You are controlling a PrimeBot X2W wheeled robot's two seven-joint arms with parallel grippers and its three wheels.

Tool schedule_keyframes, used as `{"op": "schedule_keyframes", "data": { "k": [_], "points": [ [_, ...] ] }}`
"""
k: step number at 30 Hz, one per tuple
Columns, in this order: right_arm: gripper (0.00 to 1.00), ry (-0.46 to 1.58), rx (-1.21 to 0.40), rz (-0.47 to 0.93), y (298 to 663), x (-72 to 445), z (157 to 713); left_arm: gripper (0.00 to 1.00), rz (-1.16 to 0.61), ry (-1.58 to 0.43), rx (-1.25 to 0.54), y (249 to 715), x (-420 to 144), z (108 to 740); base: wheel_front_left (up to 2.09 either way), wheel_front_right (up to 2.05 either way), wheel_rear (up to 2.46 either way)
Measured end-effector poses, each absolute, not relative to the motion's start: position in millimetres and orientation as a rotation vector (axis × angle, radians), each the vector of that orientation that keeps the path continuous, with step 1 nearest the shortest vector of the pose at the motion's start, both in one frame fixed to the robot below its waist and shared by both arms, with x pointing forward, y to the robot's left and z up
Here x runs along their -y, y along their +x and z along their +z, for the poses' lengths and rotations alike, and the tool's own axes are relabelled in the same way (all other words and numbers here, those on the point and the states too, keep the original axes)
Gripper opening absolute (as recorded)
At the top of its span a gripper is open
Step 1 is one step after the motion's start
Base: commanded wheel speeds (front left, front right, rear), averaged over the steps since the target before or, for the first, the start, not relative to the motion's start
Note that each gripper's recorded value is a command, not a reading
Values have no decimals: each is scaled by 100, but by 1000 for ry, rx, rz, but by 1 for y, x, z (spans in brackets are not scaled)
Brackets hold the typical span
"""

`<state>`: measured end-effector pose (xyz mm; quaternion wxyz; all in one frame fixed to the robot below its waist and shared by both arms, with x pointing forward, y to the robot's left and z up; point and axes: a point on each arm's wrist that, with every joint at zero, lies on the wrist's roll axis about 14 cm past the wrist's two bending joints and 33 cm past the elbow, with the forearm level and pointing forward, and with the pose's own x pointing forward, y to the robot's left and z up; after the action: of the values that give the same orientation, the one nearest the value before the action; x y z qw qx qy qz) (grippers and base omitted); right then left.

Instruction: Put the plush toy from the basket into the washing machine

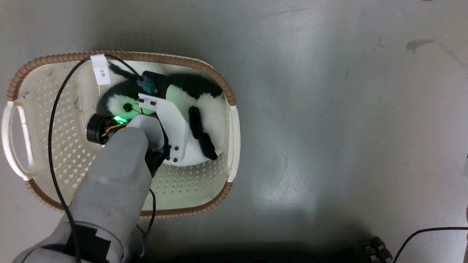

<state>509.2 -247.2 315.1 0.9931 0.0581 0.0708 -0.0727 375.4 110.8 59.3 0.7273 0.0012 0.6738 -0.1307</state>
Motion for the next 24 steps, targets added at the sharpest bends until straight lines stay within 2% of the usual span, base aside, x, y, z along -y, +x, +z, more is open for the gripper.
{"op": "schedule_keyframes", "data": {
  "k": [10,24],
  "points": [
    [100,124,-103,-165,516,254,315,0,-287,-30,-1515,377,-110,47,0,0,0],
    [100,166,-21,-172,515,256,371,0,-261,-106,-1410,379,-105,100,0,0,0]
  ]
}}
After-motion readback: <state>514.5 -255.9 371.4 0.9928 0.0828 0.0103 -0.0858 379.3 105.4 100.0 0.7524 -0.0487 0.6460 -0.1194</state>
